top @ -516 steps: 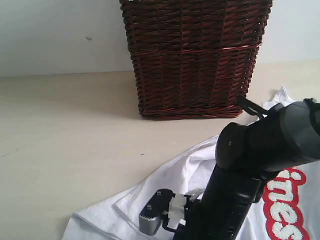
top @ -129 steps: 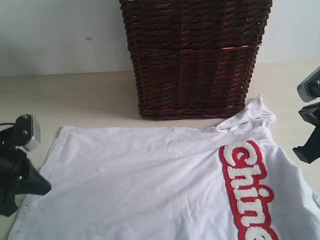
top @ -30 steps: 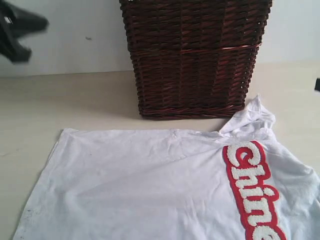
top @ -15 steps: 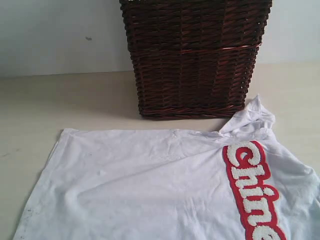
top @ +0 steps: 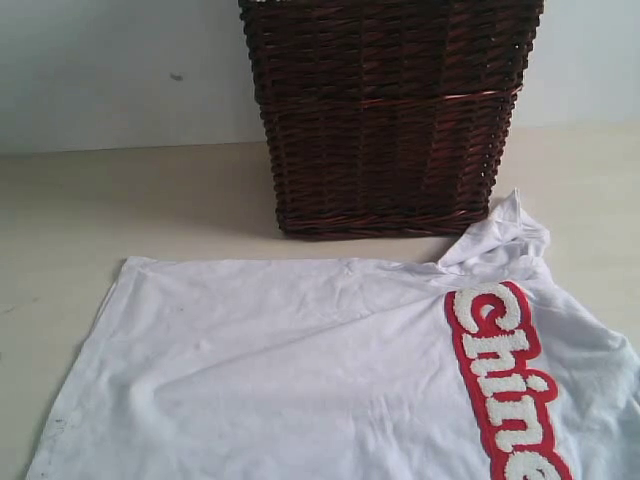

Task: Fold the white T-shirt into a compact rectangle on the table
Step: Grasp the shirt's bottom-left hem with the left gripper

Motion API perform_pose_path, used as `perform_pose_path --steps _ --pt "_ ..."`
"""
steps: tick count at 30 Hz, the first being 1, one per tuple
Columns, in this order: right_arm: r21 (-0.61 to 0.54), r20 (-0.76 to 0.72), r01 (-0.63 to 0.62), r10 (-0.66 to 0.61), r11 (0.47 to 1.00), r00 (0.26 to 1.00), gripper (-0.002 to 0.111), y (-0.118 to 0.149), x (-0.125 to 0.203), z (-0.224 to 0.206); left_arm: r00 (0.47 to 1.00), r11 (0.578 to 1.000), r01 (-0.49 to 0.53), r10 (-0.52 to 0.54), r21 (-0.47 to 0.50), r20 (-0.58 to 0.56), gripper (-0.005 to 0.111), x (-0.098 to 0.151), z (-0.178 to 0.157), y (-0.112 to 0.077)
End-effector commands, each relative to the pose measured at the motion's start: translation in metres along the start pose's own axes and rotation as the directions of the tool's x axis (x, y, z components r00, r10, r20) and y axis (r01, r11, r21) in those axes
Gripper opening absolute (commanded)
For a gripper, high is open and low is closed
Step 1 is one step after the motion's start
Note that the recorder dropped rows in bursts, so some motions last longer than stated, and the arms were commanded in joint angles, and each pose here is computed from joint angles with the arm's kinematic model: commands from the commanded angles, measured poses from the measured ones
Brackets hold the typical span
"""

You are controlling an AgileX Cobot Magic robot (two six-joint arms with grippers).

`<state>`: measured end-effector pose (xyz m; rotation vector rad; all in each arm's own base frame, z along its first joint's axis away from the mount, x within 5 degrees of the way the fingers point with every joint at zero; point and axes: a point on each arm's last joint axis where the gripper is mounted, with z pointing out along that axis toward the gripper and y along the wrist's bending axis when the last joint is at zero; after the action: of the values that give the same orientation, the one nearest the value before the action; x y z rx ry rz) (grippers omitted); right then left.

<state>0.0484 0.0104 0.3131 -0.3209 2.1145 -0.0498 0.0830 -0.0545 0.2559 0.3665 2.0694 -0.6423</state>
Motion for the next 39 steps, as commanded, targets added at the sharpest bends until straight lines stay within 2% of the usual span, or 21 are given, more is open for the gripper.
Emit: perform_pose_path --steps 1,4,6,8,12,14,16,18,19,21,22,23,25,26,27,29,30,32,36,38,39 --pt "-0.006 0.014 0.01 -0.01 1.0 1.0 0.0 0.001 -0.001 -0.002 0.991 0.997 -0.01 0.021 0.082 -0.129 0.0 -0.006 0.007 -0.004" --pt "-0.016 0.018 0.003 -0.003 1.0 1.0 0.0 0.002 -0.002 -0.002 0.943 0.967 -0.077 0.15 0.243 -0.297 0.0 -0.01 0.016 -0.008" --pt "-0.018 0.019 0.001 -0.001 1.0 1.0 0.0 0.002 -0.002 -0.002 0.883 0.934 -0.051 0.208 0.354 -0.42 0.0 -0.013 0.025 -0.008" --pt "-0.024 0.021 -0.006 0.006 1.0 1.0 0.0 0.003 -0.002 -0.002 0.828 0.909 -0.019 0.248 0.417 -0.503 0.0 -0.02 0.042 0.001" --pt "-0.043 0.019 -0.018 0.019 0.999 1.0 0.0 0.004 -0.002 -0.002 0.735 0.855 -0.11 0.413 0.507 -0.538 0.0 -0.041 0.079 0.026" --pt "-0.054 0.001 -0.02 0.02 0.998 1.0 0.0 0.005 0.0 -0.002 0.637 0.793 -0.203 0.552 0.574 -0.538 0.0 -0.043 0.094 0.042" --pt "-0.065 -0.023 -0.02 0.018 0.998 1.0 0.0 0.006 0.002 -0.002 0.536 0.744 -0.24 0.637 0.624 -0.553 0.001 -0.037 0.103 0.055" --pt "-0.071 -0.038 -0.02 0.017 0.997 0.999 0.0 0.007 0.003 -0.002 0.451 0.687 -0.252 0.707 0.682 -0.545 0.009 -0.027 0.108 0.064" --pt "-0.073 -0.042 -0.02 0.017 0.997 0.999 0.0 0.007 0.004 -0.002 0.408 0.648 -0.278 0.748 0.709 -0.524 0.017 -0.023 0.109 0.069" --pt "-0.073 -0.042 -0.02 0.017 0.997 0.999 0.0 0.007 0.004 -0.002 0.366 0.588 -0.331 0.801 0.738 -0.474 0.033 -0.019 0.113 0.073" --pt "-0.073 -0.042 -0.02 0.017 0.997 0.999 0.0 0.007 0.004 -0.002 0.342 0.541 -0.373 0.835 0.754 -0.431 0.045 -0.017 0.115 0.075" --pt "-0.073 -0.042 -0.02 0.017 0.997 0.999 0.0 0.007 0.004 -0.002 0.324 0.501 -0.426 0.862 0.753 -0.39 0.065 -0.014 0.118 0.077" --pt "-0.073 -0.042 -0.02 0.017 0.997 0.999 0.0 0.007 0.004 -0.002 0.285 0.498 -0.538 0.867 0.681 -0.409 0.093 -0.003 0.126 0.085" --pt "-0.073 -0.042 -0.02 0.017 0.997 0.999 0.0 0.007 0.004 -0.002 0.269 0.493 -0.578 0.868 0.651 -0.418 0.097 0.0 0.129 0.088" --pt "-0.073 -0.04 -0.02 0.017 0.997 0.999 0.0 0.007 0.004 -0.002 0.233 0.463 -0.644 0.877 0.609 -0.421 0.1 0.005 0.132 0.092" --pt "-0.072 -0.038 -0.02 0.017 0.997 0.999 0.0 0.007 0.003 -0.002 0.167 0.392 -0.68 0.906 0.619 -0.39 0.1 0.016 0.137 0.092" --pt "-0.072 -0.038 -0.02 0.017 0.997 0.999 0.0 0.007 0.003 -0.002 0.161 0.391 -0.663 0.908 0.639 -0.388 0.1 0.023 0.141 0.09" --pt "-0.072 -0.038 -0.02 0.017 0.997 0.999 0.0 0.007 0.003 -0.002 0.183 0.445 -0.611 0.884 0.654 -0.431 0.1 0.032 0.147 0.092" --pt "-0.072 -0.038 -0.02 0.017 0.997 0.999 0.0 0.007 0.003 -0.002 0.131 0.465 -0.534 0.871 0.706 -0.474 0.1 0.048 0.152 0.1" --pt "-0.072 -0.038 -0.02 0.017 0.997 0.999 0.0 0.007 0.003 -0.002 0.169 0.53 -0.517 0.833 0.672 -0.527 0.1 0.043 0.158 0.102" --pt "-0.072 -0.038 -0.02 0.017 0.997 0.999 0.0 0.007 0.003 -0.002 0.175 0.538 -0.51 0.829 0.671 -0.531 0.1 0.04 0.159 0.102"
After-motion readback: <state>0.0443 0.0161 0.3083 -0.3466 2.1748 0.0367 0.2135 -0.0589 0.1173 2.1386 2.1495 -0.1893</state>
